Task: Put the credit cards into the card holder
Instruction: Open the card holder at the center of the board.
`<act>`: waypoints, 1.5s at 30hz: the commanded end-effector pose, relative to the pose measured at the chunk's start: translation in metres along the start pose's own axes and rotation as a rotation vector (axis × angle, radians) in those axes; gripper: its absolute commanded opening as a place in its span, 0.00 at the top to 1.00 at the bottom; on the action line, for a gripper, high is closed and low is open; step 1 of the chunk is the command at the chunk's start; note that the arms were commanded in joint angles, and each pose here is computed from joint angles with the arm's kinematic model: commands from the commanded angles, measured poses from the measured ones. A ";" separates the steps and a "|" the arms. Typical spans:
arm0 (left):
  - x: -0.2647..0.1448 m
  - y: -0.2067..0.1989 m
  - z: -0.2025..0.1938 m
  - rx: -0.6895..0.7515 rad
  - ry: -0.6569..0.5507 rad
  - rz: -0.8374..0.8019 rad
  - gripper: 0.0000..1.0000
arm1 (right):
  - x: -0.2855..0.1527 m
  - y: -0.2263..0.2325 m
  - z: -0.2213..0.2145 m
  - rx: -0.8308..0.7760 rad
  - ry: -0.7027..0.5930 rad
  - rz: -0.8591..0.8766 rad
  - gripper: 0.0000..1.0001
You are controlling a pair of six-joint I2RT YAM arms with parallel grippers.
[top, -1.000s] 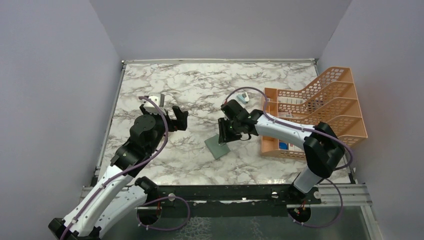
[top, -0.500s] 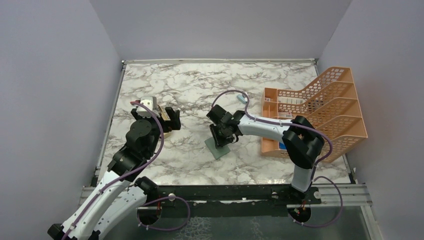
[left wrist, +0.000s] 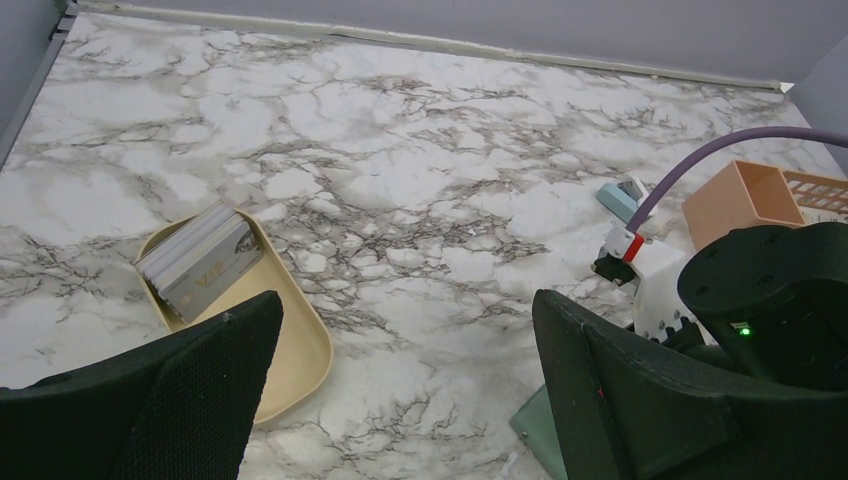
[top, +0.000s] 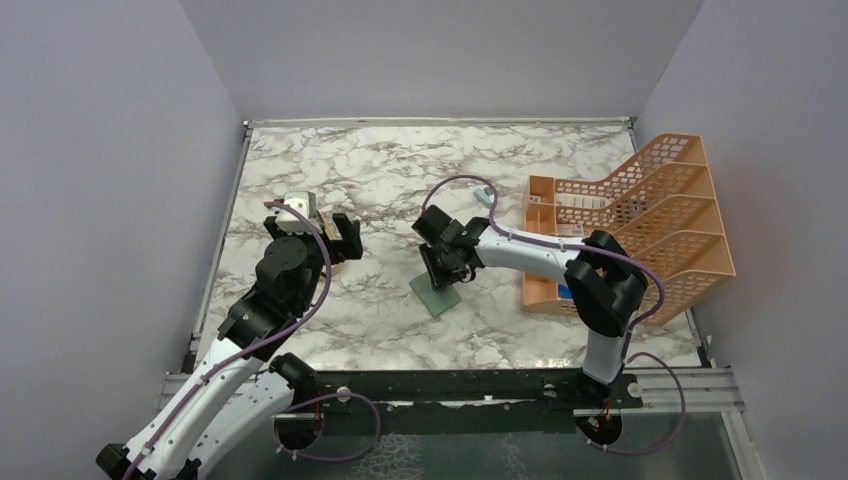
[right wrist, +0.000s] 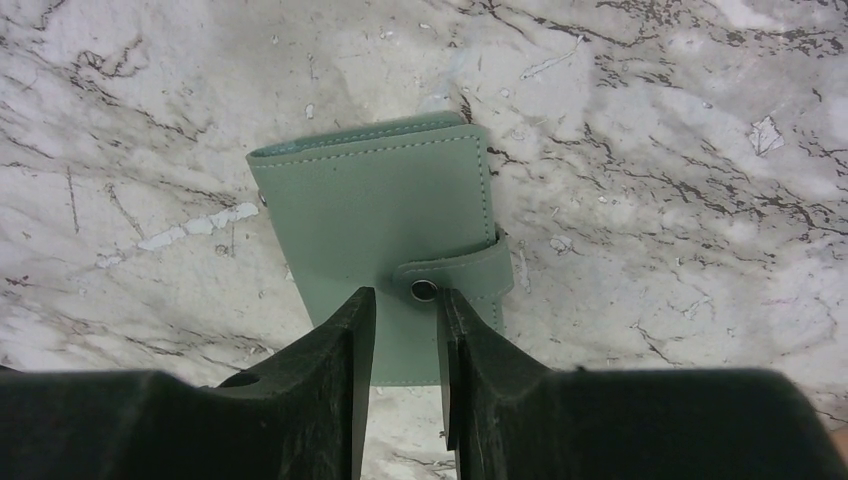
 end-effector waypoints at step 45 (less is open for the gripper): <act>0.012 -0.043 -0.058 -0.238 0.277 -0.189 0.28 | -0.046 0.011 -0.002 0.065 -0.167 0.116 0.99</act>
Point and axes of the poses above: each gripper's point midway between its finger pads, its own x axis out along the fingers, its own y axis along the line the jaws close on, z = x × y, the point moved 7 cm from there along -x, back along the fingers, and after that the axes turned 12 degrees about x, right-handed, at the moved point
